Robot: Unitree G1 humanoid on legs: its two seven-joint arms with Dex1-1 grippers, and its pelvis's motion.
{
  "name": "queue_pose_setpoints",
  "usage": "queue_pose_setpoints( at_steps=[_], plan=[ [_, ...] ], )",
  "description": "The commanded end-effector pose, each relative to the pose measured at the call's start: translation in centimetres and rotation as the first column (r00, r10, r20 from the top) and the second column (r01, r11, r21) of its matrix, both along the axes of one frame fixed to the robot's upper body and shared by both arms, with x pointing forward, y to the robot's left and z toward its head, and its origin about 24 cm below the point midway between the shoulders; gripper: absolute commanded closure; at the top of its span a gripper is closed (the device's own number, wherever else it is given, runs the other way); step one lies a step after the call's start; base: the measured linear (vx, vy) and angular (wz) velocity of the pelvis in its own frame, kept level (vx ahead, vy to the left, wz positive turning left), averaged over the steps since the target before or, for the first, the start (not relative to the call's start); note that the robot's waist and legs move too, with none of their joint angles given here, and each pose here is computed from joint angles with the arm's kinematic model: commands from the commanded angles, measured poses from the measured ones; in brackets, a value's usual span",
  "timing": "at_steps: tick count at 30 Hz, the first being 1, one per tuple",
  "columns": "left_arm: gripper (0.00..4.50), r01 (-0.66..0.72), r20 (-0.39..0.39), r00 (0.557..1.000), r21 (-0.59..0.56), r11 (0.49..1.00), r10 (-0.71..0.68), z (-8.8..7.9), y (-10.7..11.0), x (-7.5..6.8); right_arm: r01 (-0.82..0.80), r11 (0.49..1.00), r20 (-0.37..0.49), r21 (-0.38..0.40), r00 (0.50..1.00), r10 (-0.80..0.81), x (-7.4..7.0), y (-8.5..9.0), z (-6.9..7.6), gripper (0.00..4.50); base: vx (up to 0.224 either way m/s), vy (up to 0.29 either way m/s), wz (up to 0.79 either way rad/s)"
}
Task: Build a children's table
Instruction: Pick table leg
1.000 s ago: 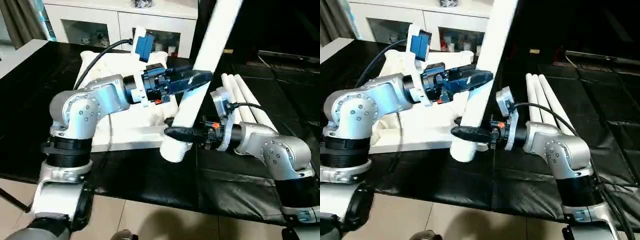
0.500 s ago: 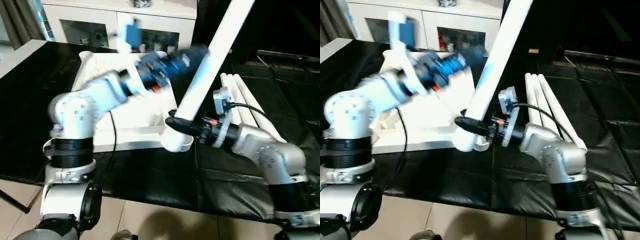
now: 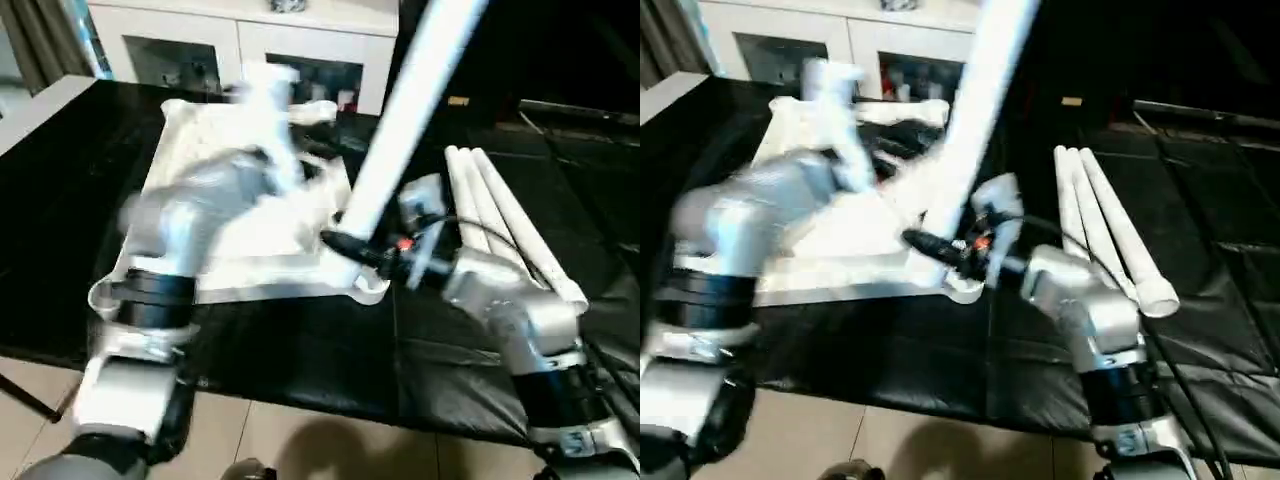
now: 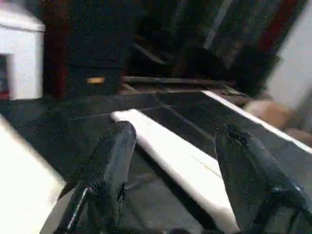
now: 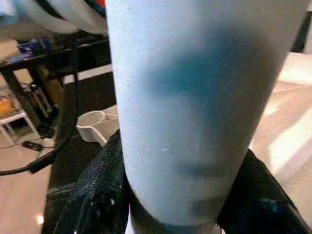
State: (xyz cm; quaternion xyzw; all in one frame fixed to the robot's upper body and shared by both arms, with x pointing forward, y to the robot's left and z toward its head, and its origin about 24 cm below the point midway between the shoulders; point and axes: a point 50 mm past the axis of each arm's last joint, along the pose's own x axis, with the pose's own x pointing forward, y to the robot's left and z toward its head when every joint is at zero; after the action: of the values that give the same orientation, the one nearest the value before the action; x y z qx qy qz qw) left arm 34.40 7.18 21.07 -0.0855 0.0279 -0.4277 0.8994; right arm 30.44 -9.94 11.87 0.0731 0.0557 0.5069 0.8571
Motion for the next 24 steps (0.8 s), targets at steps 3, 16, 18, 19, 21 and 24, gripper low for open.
queue_pose_setpoints(
  at_steps=[3, 16, 18, 19, 21, 24],
  plan=[
    [1.55, 0.088, 0.092, 0.991, 0.042, 0.995, -0.092, 1.8, -1.5, -1.3, 0.049, 0.998, 0.017, -0.038, 0.999, -0.049, 0.3, -0.7, -0.2, 2.59, 0.000, 0.000, 0.00],
    [1.55, -0.034, 0.159, 0.987, 0.165, 0.986, 0.007, 0.8, 0.0, -0.2, 0.183, 0.982, 0.032, -0.037, 0.983, -0.182, 1.5, -1.3, -0.4, 2.59, 0.000, 0.000, 0.00],
    [1.55, -0.065, 0.164, 0.986, 0.186, 0.980, 0.034, 0.4, 0.7, 0.2, 0.206, 0.978, 0.032, -0.025, 0.978, -0.205, 1.6, -1.5, -0.3, 2.59, 0.000, 0.000, 0.00],
    [1.55, -0.108, 0.177, 0.982, 0.253, 0.961, 0.064, -0.8, 2.2, 0.9, 0.232, 0.973, 0.018, 0.002, 0.972, -0.232, 1.6, -2.0, -0.1, 2.59, 0.000, 0.000, 0.00],
    [1.55, -0.126, 0.181, 0.981, 0.299, 0.946, 0.073, -1.6, 3.0, 1.2, 0.244, 0.970, 0.008, 0.016, 0.970, -0.244, 1.5, -2.3, 0.0, 2.59, 0.000, 0.000, 0.00],
    [1.55, -0.098, 0.142, 0.989, 0.377, 0.921, 0.047, -3.9, 5.1, 1.3, 0.290, 0.956, -0.002, 0.033, 0.957, -0.290, 1.1, -3.1, -0.2, 2.59, 0.000, 0.000, 0.00]
  ],
)
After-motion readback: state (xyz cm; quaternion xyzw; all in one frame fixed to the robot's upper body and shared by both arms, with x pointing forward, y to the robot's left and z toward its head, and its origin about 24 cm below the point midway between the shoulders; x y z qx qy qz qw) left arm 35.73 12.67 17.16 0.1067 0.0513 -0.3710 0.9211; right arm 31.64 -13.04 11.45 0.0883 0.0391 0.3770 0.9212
